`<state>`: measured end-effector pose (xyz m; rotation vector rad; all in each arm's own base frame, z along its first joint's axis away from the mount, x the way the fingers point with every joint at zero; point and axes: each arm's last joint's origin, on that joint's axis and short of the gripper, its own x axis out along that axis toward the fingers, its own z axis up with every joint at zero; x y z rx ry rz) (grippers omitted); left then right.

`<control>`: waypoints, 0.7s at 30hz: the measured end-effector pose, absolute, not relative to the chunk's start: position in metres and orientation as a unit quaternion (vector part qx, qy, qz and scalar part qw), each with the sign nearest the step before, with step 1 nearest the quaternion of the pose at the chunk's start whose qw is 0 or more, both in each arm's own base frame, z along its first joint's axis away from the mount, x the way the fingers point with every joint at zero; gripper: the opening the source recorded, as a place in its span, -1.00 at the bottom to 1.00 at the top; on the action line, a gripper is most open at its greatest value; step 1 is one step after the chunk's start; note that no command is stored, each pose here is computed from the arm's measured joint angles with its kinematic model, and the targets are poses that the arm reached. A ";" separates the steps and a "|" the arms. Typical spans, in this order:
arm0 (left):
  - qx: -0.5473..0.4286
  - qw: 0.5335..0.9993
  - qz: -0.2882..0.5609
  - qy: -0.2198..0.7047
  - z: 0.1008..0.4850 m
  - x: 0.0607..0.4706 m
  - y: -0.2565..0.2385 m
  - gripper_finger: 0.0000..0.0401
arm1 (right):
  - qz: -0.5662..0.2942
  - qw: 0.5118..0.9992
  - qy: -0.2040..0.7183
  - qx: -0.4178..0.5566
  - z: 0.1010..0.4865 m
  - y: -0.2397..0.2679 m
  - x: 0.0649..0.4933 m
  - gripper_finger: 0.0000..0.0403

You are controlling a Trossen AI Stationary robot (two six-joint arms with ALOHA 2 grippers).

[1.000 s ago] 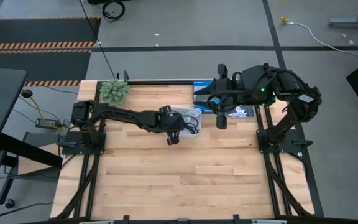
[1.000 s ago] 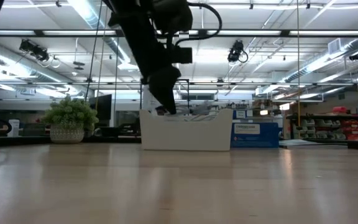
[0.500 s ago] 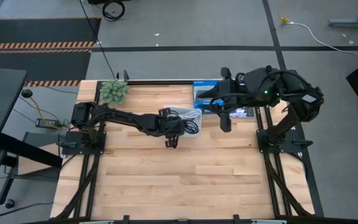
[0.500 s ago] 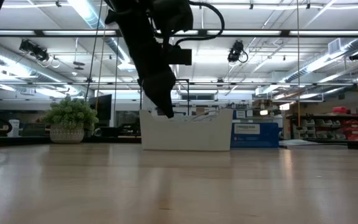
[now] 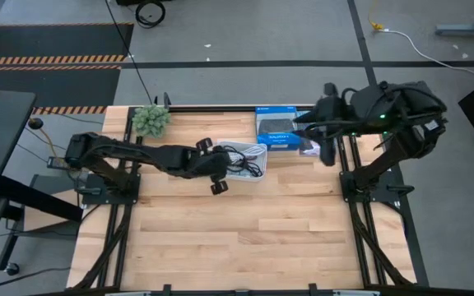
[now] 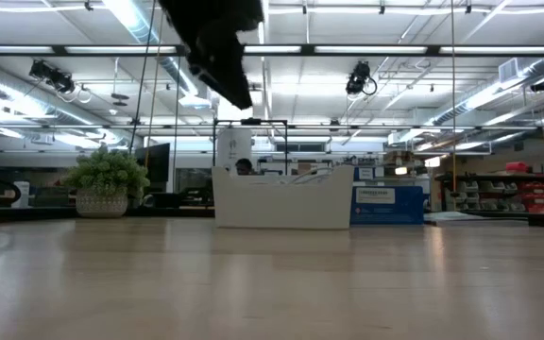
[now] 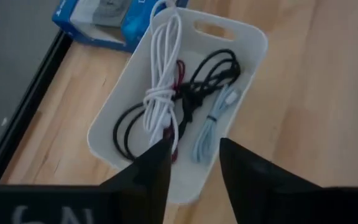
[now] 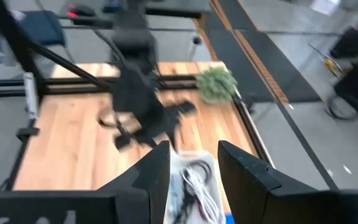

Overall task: Pick and place USB-C Cables
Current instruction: Return to Home Position

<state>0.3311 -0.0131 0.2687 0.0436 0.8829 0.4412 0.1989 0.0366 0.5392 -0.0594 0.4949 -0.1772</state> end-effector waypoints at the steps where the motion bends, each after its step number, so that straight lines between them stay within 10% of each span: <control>1: 0.020 0.883 0.210 0.420 0.272 0.326 -0.015 -0.32 | -0.095 0.964 0.247 -0.026 0.539 0.035 0.194 -0.30; 21: -0.128 0.932 0.247 0.231 0.270 0.227 -0.044 -0.85 | -0.094 0.968 0.231 -0.008 0.547 0.033 0.161 -0.30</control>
